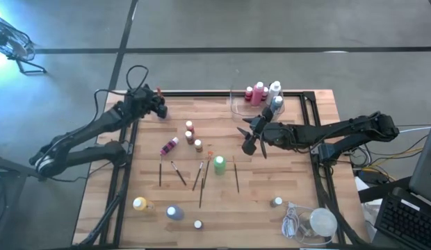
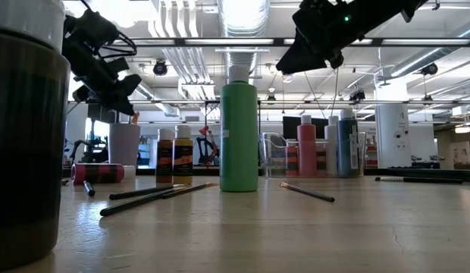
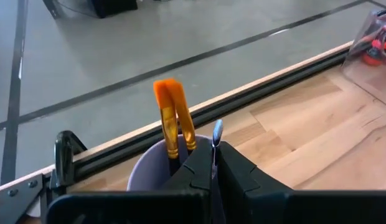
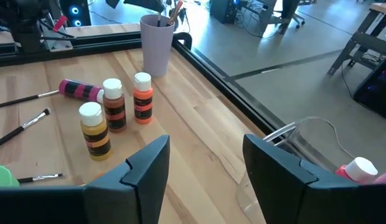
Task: Pick & Place Paint Supplies
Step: Put the silver paint brush into the violet cup
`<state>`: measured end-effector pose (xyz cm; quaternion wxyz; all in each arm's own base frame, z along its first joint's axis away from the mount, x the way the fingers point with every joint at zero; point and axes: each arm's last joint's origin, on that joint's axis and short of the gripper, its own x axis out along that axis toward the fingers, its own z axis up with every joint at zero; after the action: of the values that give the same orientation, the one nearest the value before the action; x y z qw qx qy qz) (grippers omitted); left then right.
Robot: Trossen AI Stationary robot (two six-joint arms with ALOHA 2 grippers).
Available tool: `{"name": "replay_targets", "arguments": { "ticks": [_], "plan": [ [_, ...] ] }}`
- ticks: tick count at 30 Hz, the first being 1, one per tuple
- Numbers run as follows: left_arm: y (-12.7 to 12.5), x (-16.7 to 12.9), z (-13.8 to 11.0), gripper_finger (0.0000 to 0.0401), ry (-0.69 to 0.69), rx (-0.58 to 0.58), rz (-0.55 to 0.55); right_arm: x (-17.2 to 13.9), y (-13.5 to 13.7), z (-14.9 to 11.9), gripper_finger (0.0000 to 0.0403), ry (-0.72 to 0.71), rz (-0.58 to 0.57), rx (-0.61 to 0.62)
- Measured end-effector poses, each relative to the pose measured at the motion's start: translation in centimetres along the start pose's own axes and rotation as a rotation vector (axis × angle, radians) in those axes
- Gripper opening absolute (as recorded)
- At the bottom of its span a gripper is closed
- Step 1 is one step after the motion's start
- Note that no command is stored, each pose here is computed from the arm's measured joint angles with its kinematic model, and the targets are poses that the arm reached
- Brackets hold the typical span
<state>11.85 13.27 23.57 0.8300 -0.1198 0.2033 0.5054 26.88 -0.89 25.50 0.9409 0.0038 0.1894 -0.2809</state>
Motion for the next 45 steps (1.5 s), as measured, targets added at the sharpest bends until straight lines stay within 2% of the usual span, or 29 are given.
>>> {"name": "replay_targets", "arguments": {
  "ticks": [14, 23, 35, 40, 45],
  "plan": [
    [-0.1, 1.4, -1.1, 0.0009, 0.058, 0.004, 0.010, 0.0, 0.0, 0.0, 0.0172, 0.000, 0.000, 0.000],
    [-0.2, 1.9, -1.3, 0.0012, 0.075, 0.009, 0.013, 0.0, 0.0, 0.0, 0.0176, 0.001, 0.000, -0.001],
    [-0.2, 1.9, -1.3, 0.0077, 0.081, -0.007, 0.014, 0.0, 0.0, 0.0, 0.0201, 0.002, 0.000, -0.002],
    [-0.3, 1.5, -0.3, 0.0101, 0.053, -0.014, 0.010, 0.0, 0.0, 0.0, 0.0192, 0.003, 0.000, -0.002],
    [-0.3, 0.9, 1.2, 0.0107, 0.037, -0.006, -0.009, 0.0, 0.0, -0.1, 0.0179, 0.007, -0.001, -0.005]
  ]
}}
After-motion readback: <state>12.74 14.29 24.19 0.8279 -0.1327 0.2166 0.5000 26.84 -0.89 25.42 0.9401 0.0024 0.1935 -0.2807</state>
